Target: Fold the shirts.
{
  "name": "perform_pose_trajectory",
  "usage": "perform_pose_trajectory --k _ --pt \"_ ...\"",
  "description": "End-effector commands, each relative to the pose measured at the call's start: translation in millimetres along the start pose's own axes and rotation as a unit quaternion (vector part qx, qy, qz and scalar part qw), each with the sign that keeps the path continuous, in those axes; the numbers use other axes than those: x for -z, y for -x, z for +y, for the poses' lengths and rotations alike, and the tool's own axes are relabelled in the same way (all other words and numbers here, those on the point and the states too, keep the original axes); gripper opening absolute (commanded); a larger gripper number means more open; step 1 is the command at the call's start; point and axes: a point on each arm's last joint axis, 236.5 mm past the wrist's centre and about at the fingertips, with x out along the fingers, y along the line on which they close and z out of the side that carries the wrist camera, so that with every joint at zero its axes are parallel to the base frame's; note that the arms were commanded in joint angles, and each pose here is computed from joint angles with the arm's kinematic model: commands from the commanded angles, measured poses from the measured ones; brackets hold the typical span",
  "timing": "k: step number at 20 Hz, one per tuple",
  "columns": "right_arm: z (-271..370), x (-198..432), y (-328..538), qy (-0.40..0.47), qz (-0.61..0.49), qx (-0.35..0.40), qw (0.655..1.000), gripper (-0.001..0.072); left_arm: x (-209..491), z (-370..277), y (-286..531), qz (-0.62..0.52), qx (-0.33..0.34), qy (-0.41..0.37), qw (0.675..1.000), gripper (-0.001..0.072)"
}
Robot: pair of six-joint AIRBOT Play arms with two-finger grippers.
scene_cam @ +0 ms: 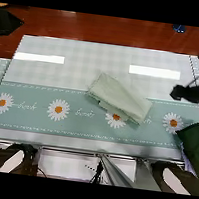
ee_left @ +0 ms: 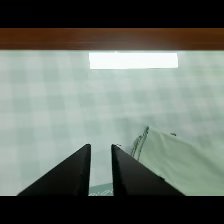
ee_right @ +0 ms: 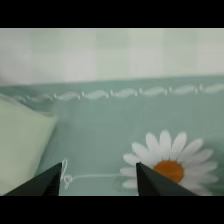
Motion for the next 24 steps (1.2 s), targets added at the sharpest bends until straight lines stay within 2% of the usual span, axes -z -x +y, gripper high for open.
perform_pose_trajectory --k 1,4,8,13,14,16,17,21,24 --pt "18.6 57.7 -30.8 -0.124 0.050 -0.152 0.979 0.0548 18.4 5.6 -2.8 0.037 -0.008 -0.002 0.999 0.0261" --pt "60.6 52.2 -57.3 -0.196 0.000 -0.246 0.949 0.0549 24.4 3.9 -3.0 0.050 -0.004 0.001 0.999 0.0256" --pt "74.2 59.2 -85.0 -0.206 -0.020 -0.230 0.951 0.0549 27.6 2.5 -2.7 0.057 -0.002 0.009 0.998 0.0253" --pt "104.6 70.3 -118.3 -0.204 0.011 -0.220 0.954 0.0534 30.2 1.9 -2.4 0.062 -0.001 0.011 0.998 0.0253" --pt "110.8 68.6 -122.6 -0.211 0.009 -0.223 0.952 0.0492 31.1 1.7 -2.1 0.064 0.000 0.011 0.998 0.0252" --pt "118.6 54.5 -119.5 -0.213 -0.014 -0.233 0.949 0.0138 31.7 1.8 -2.1 0.066 0.000 0.010 0.998 0.0253" --pt "121.4 42.3 -109.7 -0.200 -0.031 -0.242 0.949 0.0040 31.7 1.8 -2.1 0.066 0.000 0.010 0.998 0.0252" --pt "114.1 -38.4 -5.4 -0.121 -0.155 -0.269 0.943 0.0023 32.7 3.4 -5.2 0.069 -0.001 0.011 0.998 0.0252" --pt "65.7 -74.0 84.3 -0.122 -0.229 -0.228 0.938 0.0023 37.2 9.0 -16.5 0.084 -0.001 0.013 0.996 0.0252"
